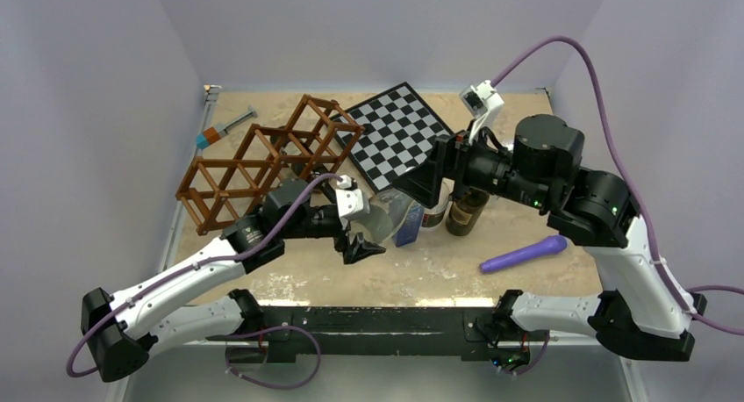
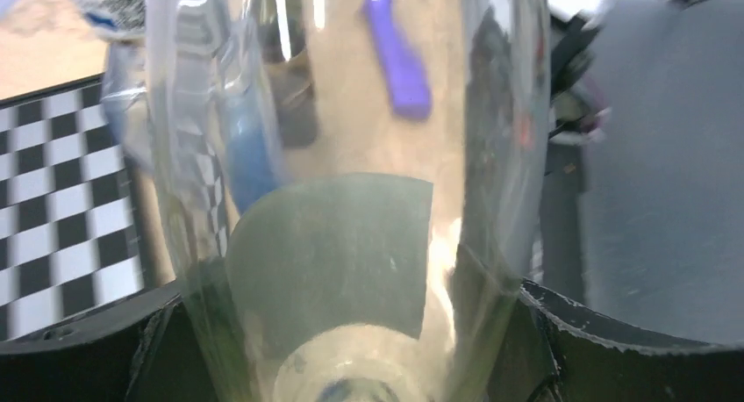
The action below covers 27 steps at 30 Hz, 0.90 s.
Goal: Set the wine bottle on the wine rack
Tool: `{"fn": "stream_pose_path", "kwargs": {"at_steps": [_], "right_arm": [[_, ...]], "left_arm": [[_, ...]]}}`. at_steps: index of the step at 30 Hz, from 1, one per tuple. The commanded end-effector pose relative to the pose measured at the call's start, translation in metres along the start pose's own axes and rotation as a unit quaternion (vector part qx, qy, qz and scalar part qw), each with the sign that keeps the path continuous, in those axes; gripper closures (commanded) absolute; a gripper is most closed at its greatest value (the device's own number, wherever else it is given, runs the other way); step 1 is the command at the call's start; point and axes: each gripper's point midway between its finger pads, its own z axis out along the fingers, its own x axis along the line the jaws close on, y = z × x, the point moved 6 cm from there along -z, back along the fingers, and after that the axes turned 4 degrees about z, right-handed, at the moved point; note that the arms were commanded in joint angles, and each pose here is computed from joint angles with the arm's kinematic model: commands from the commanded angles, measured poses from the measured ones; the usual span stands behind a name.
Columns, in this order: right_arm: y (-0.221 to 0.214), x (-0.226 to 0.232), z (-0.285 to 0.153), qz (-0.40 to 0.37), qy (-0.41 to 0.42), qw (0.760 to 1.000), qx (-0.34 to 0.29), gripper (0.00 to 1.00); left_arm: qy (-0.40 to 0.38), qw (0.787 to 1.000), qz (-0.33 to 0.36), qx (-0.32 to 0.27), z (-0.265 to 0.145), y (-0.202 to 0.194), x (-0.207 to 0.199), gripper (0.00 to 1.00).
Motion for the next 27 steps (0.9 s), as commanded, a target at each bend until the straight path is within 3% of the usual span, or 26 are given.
{"fn": "stream_pose_path", "kwargs": {"at_steps": [1,6,9,15,18,21,24,27], "right_arm": [[0.02,0.016,-0.026,-0.016,0.039,0.998,-0.048,0.08],[0.032,0.016,-0.048,-0.043,0.022,0.996,-0.075,0.04],[0.04,0.017,-0.06,-0.051,0.006,0.996,-0.074,0.08],[0.029,0.018,-0.053,-0.084,-0.012,0.995,0.046,0.3],[0.009,0.017,-0.035,-0.088,0.0,0.987,0.131,0.36],[-0.012,0.014,-0.017,-0.106,-0.002,0.974,0.199,0.32],[-0.026,0.004,-0.003,-0.142,-0.036,0.964,0.222,0.24],[-0.036,-0.003,0.01,-0.149,-0.058,0.958,0.238,0.23]], "left_arm": [[0.102,0.974,0.201,-0.035,-0.033,0.06,0.025,1.0],[0.153,0.933,0.325,0.009,-0.058,0.073,0.038,1.0],[0.188,0.9,0.393,0.018,-0.073,0.084,0.044,1.0],[0.239,0.819,0.518,0.058,-0.091,0.101,0.058,1.0],[0.254,0.793,0.548,0.08,-0.095,0.108,0.065,1.0],[0.265,0.772,0.57,0.091,-0.096,0.115,0.069,1.0],[0.279,0.749,0.594,0.088,-0.096,0.121,0.072,1.0],[0.308,0.721,0.615,0.091,-0.099,0.127,0.078,1.0]]}}
